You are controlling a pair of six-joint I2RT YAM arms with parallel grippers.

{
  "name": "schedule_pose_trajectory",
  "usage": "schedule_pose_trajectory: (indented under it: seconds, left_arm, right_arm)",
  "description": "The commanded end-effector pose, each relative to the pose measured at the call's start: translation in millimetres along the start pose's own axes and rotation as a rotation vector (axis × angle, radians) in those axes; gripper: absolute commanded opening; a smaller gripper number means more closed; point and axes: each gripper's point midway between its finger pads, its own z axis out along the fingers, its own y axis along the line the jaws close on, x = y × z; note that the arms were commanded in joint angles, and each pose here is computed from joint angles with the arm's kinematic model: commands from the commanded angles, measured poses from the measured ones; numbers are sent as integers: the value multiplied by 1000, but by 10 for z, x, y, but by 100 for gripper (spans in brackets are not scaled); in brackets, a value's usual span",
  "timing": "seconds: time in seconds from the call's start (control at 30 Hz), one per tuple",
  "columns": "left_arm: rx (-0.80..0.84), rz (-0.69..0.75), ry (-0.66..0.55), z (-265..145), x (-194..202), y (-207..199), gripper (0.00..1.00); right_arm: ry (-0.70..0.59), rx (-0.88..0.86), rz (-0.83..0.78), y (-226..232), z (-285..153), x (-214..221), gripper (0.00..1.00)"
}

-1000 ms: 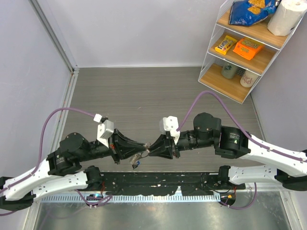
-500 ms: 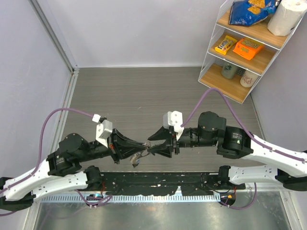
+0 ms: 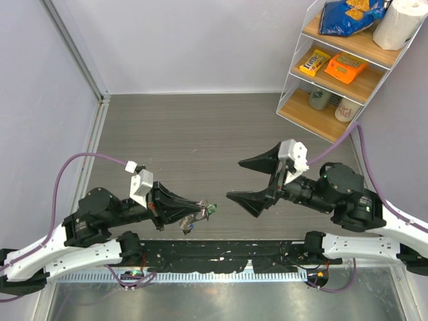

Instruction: Put the keys on the keyring

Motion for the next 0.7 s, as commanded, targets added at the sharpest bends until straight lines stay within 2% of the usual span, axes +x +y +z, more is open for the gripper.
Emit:
schedule_pose_trajectory:
  seconds: [0.0, 0.2, 0.27, 0.43, 0.57, 0.67]
  left_arm:
    - [21, 34, -65, -35, -208, -71, 0]
    - [-7, 44, -69, -50, -212, -20, 0]
    - [-20, 47, -78, -50, -228, 5, 0]
    - [-58, 61, -77, -3, -202, 95, 0]
    - [-49, 73, -92, 19, -207, 92, 0]
    - [-52, 85, -113, 11, -220, 106, 0]
  right_arm:
    - [-129, -7, -117, -41, -145, -146, 96]
    - [-77, -130, -154, 144, -109, 167, 95]
    - [-29, -187, -153, 240, -56, 260, 99]
    - [92, -289, -166, 411, 116, 457, 83]
    - [67, -289, -198, 415, 195, 414, 74]
    - [36, -302, -211, 441, 207, 326, 61]
